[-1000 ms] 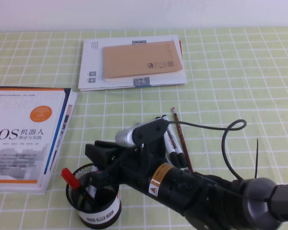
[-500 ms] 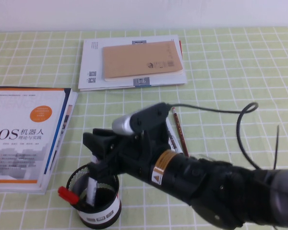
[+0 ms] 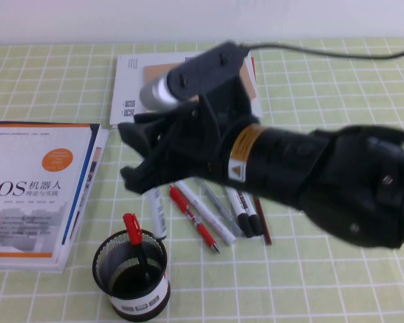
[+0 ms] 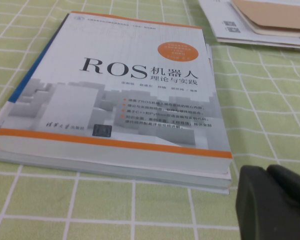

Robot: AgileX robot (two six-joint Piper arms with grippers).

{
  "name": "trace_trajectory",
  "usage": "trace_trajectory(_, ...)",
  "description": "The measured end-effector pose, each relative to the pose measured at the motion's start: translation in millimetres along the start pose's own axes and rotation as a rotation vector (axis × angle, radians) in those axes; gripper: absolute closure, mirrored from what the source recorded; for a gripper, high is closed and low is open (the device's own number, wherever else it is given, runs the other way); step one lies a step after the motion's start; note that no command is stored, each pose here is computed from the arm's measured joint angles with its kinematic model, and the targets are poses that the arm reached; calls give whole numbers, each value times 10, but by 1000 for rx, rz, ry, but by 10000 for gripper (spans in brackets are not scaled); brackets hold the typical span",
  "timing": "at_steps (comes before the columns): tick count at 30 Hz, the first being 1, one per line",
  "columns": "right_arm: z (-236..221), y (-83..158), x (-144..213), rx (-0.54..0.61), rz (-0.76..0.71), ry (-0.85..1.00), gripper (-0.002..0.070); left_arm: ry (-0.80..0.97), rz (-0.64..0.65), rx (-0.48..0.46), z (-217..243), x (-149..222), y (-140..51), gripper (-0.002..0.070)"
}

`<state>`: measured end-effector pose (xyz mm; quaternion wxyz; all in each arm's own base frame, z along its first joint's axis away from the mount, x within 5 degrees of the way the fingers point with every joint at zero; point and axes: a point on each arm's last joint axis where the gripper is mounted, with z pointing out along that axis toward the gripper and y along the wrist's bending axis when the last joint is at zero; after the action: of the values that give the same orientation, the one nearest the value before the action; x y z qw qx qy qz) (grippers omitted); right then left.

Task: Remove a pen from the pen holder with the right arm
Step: 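Take a marker out of the pen holder and lay it on the table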

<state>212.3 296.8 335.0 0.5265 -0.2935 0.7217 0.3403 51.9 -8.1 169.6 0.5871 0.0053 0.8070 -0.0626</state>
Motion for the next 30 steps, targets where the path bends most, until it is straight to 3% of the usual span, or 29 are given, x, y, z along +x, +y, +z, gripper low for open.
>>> trace_trajectory(4,-73,-117,-163,76,-37,71,584,0,0,0,0,0,0,683)
trace_trajectory(12,-219,-579,-300,306,-20,289,584,0,0,0,0,0,0,683)
trace_trajectory(21,-172,-1256,3,506,165,532,584,0,0,0,0,0,0,683)
trace_trajectory(30,171,-1808,295,589,324,687,584,0,0,0,0,0,0,683)
